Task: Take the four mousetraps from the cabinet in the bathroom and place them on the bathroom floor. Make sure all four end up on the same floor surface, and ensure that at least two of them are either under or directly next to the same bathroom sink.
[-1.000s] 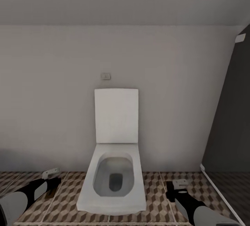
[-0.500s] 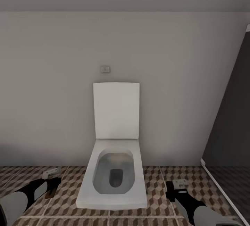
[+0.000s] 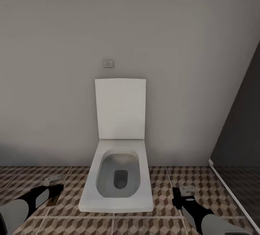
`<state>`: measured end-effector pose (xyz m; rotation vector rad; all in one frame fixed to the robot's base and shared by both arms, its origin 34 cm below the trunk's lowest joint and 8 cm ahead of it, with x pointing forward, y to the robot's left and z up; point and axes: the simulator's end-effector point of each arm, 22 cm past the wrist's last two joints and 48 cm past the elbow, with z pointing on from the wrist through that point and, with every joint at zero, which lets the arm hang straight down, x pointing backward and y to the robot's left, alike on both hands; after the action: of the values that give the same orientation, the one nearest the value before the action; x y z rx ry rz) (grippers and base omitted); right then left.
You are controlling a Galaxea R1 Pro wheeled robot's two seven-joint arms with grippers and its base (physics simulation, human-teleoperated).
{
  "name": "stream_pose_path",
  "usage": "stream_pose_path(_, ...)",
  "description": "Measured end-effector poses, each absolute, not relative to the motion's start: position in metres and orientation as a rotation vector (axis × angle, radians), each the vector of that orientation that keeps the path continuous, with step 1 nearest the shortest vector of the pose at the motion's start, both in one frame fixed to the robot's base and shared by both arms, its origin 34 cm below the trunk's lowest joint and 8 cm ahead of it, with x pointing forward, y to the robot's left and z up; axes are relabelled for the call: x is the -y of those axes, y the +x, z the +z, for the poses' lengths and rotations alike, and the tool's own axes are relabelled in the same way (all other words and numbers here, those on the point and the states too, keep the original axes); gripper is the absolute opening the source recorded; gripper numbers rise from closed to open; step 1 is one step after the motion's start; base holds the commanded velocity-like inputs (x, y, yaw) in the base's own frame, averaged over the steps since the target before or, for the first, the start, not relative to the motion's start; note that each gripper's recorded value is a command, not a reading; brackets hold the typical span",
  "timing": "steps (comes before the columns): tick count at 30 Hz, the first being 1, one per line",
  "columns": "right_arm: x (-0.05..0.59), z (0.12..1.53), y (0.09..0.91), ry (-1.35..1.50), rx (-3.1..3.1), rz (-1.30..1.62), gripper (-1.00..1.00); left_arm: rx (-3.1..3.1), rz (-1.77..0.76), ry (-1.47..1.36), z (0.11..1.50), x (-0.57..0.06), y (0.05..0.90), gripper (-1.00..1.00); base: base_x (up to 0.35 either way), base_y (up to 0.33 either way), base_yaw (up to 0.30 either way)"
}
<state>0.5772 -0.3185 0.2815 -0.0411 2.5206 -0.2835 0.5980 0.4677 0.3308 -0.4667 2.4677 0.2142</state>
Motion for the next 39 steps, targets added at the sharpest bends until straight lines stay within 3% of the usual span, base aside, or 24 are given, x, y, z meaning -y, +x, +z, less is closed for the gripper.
stream_pose_path(39, 0.315, 0.226, 0.578, -0.058, -2.531, -0.273, -1.00, -2.381, 0.288, -0.431, 0.278, -0.478, 0.607, -1.00, 0.000, 0.000, 0.000)
